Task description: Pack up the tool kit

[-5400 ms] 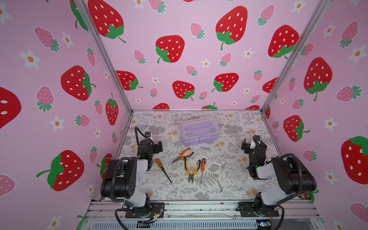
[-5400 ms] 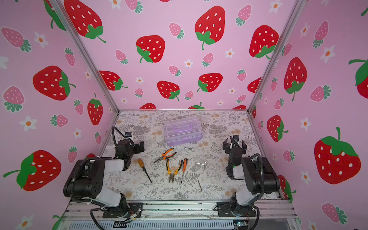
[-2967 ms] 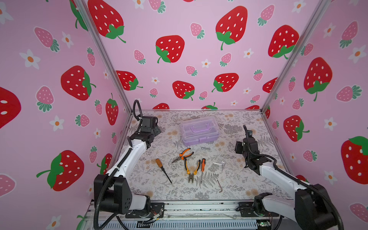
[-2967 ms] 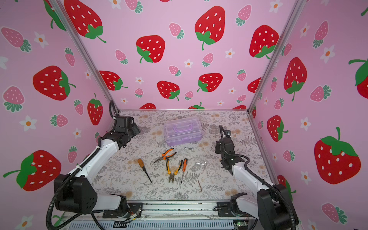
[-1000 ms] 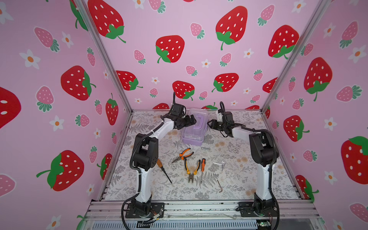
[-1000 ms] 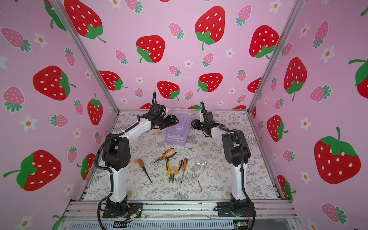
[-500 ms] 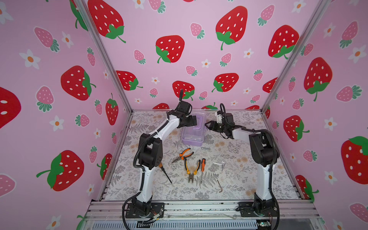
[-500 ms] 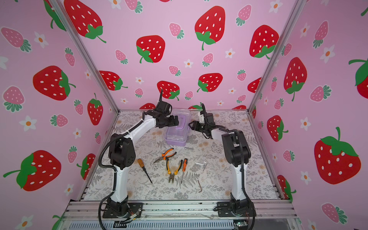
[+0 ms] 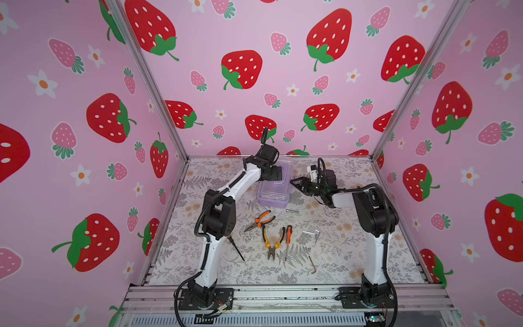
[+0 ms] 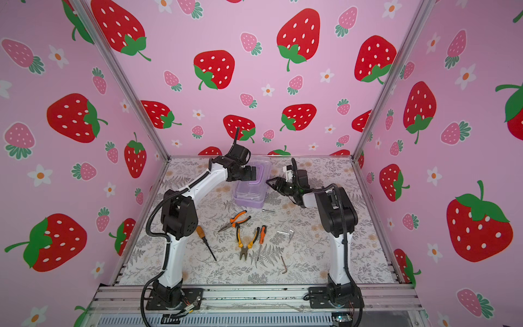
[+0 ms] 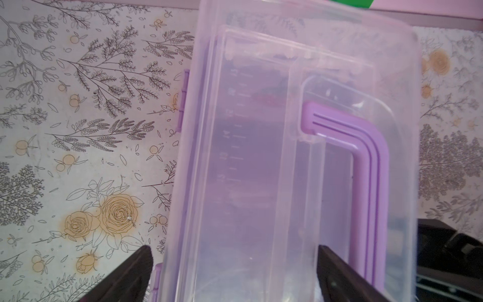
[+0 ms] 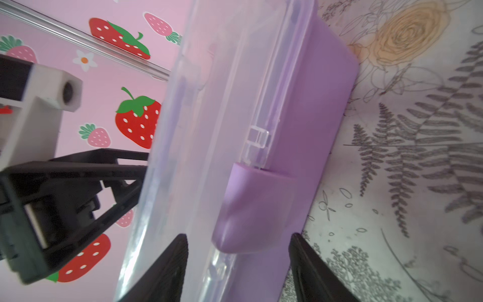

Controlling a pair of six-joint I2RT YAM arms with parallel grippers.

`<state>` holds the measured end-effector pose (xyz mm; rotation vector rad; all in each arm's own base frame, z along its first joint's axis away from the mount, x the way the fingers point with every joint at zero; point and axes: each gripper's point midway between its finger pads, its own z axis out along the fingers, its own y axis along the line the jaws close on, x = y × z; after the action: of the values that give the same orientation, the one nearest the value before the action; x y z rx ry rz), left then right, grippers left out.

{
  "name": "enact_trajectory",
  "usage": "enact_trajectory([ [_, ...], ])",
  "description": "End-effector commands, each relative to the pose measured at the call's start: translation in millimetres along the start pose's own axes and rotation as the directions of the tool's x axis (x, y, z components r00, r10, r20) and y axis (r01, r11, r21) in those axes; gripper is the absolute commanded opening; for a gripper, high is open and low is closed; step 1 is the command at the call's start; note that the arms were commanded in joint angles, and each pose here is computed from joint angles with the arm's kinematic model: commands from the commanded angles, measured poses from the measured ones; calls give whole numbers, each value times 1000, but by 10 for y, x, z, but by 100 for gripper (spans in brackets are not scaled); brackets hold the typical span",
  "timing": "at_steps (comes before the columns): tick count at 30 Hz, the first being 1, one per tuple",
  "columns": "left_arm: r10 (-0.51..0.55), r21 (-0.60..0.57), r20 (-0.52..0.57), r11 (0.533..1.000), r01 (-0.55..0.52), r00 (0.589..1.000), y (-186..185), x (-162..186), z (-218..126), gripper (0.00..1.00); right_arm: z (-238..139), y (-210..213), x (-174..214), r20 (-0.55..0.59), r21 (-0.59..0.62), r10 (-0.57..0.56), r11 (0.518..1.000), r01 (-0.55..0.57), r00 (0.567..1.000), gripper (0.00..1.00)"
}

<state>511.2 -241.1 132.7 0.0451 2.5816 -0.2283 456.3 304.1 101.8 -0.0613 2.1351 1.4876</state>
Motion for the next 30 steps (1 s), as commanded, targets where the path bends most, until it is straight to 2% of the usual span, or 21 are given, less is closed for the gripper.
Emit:
enact_trajectory([
  [1,9,-9,-16,1000,-9,1000,4,12,18,93,-7,179,-45,9,-127,42,991,-40,999,66],
  [6,-14,27,-26,1000,15,1000,-39,23,11,86,-8,150,7,11,-179,108,978,-104,994,66],
  [12,-76,81,-34,994,78,997,-21,25,-23,79,-13,16,40,13,-138,132,982,-129,991,68],
  [20,-136,131,-36,981,140,990,61,29,-75,75,39,-66,37,5,-138,159,978,-157,987,69],
  [30,-181,158,-48,970,187,982,173,80,-42,74,92,87,-81,10,-181,135,975,-131,991,68],
])
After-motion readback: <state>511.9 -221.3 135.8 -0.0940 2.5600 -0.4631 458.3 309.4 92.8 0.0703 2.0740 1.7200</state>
